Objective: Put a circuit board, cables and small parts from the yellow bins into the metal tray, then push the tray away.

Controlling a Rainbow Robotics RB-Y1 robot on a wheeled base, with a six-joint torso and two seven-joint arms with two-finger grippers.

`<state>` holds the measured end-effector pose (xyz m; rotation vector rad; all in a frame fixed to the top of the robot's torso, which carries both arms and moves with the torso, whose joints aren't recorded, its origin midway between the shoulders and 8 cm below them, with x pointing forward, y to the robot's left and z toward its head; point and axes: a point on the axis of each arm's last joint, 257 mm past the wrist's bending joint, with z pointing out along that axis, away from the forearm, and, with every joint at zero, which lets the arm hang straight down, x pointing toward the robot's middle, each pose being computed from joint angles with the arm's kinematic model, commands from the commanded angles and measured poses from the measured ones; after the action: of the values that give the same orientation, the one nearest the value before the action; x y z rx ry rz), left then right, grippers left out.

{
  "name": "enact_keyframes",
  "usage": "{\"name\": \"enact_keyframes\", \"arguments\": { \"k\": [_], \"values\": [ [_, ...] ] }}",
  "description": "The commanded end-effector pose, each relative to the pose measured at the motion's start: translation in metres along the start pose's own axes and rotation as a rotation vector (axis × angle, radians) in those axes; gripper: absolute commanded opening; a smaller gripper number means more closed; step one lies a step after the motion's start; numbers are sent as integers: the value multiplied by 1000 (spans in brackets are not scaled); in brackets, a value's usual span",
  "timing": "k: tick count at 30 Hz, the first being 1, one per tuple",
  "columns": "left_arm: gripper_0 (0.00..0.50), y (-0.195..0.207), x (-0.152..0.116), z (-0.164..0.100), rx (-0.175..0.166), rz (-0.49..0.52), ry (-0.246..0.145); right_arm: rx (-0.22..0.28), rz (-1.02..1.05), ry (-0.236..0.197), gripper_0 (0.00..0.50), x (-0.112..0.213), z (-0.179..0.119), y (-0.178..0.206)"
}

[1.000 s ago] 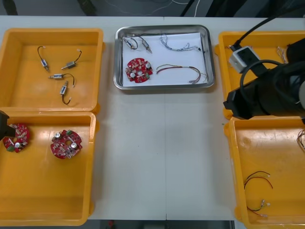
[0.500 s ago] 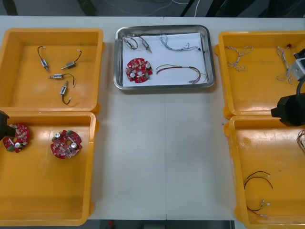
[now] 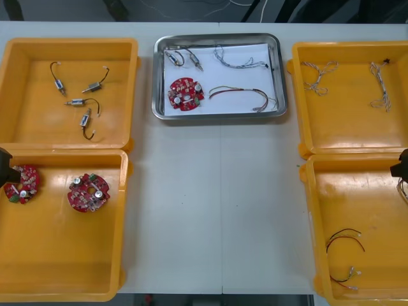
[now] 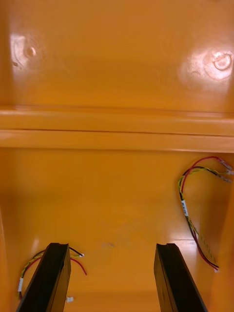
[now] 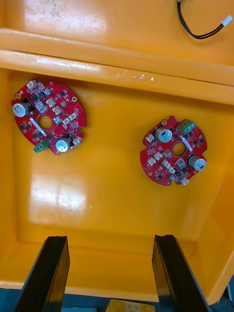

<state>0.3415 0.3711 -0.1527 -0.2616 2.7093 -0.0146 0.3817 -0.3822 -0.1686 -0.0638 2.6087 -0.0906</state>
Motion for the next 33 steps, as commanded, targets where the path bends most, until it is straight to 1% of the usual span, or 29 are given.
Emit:
{"name": "enact_keyframes", "arguments": {
  "k": [1,2,4,9,16,33],
  "values": [
    [500,1,-3,-5,3,41,-33,46,19,2,500,2,-11,-21],
    [500,1,-3,-5,3,41,-33,44,17,-1,500,1,-12,-20],
    [500,1,-3,-5,3,41,-33,32,17,8,500,5,-11,-18],
    [500,1,-3,-5,3,41,-33,26,22,23,500,11,-8,-17],
    [500,1,-3,-5,3,41,-33,18,22,31,500,15,-7,-15],
    [500,1,-3,-5,3,41,-33,18,22,31,500,15,-7,-15]
  ]
}}
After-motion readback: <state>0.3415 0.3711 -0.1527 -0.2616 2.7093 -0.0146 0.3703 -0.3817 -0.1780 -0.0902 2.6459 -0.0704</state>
